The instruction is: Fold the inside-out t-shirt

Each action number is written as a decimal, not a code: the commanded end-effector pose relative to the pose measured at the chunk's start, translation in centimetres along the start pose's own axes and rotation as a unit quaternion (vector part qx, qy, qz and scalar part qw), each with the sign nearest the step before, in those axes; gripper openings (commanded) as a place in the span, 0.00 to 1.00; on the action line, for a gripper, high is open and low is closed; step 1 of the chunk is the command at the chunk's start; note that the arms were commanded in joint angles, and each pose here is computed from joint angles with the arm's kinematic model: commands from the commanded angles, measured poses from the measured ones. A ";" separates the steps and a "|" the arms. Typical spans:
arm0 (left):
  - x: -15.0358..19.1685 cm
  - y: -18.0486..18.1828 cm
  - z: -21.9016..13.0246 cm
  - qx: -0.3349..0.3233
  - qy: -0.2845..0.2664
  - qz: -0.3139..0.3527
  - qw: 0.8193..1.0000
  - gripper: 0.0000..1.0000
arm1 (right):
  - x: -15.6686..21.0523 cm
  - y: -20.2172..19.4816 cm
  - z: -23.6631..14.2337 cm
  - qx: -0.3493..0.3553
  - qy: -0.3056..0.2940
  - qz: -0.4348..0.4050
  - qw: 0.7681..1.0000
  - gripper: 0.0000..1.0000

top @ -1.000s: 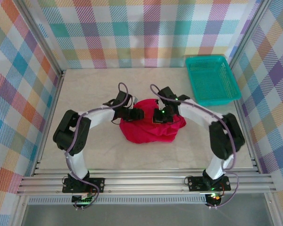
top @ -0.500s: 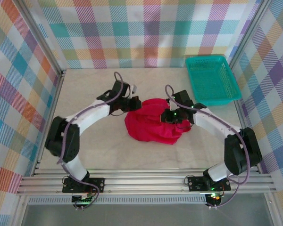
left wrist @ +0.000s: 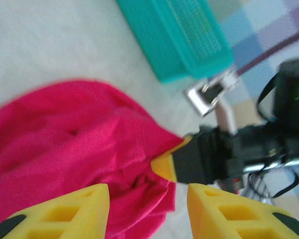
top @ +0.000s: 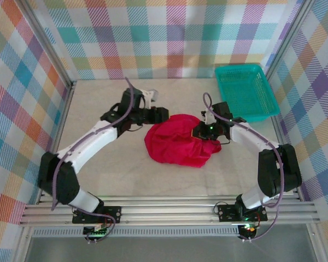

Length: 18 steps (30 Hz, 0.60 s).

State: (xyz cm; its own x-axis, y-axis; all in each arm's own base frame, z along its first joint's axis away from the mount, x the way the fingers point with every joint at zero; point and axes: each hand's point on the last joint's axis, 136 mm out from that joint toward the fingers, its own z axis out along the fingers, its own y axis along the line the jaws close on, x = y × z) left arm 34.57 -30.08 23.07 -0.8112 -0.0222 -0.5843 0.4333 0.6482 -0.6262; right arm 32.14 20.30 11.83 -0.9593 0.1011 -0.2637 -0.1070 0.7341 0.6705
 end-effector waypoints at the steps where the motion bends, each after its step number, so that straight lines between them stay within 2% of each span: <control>1: 3.2 -1.0 2.8 0.038 0.056 0.022 0.997 0.46 | -0.3 3.3 -0.6 -0.090 -0.010 -0.005 0.996 0.00; 5: 5.9 1.1 4.9 0.017 0.099 0.010 0.995 0.43 | -0.7 3.2 -0.3 -0.090 -0.011 0.009 0.996 0.00; 18: 7.3 6.0 9.9 -0.080 0.115 -0.006 0.990 0.46 | -1.2 3.3 -0.6 -0.082 -0.012 0.007 0.997 0.00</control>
State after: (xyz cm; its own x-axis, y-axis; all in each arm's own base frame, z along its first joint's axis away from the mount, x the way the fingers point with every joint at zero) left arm 34.00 -33.07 9.43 -0.9118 0.1307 -0.3893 0.3486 0.7476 -0.5654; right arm 32.01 21.82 13.08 -0.9633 0.1293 -0.2351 -0.1002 0.6394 0.7623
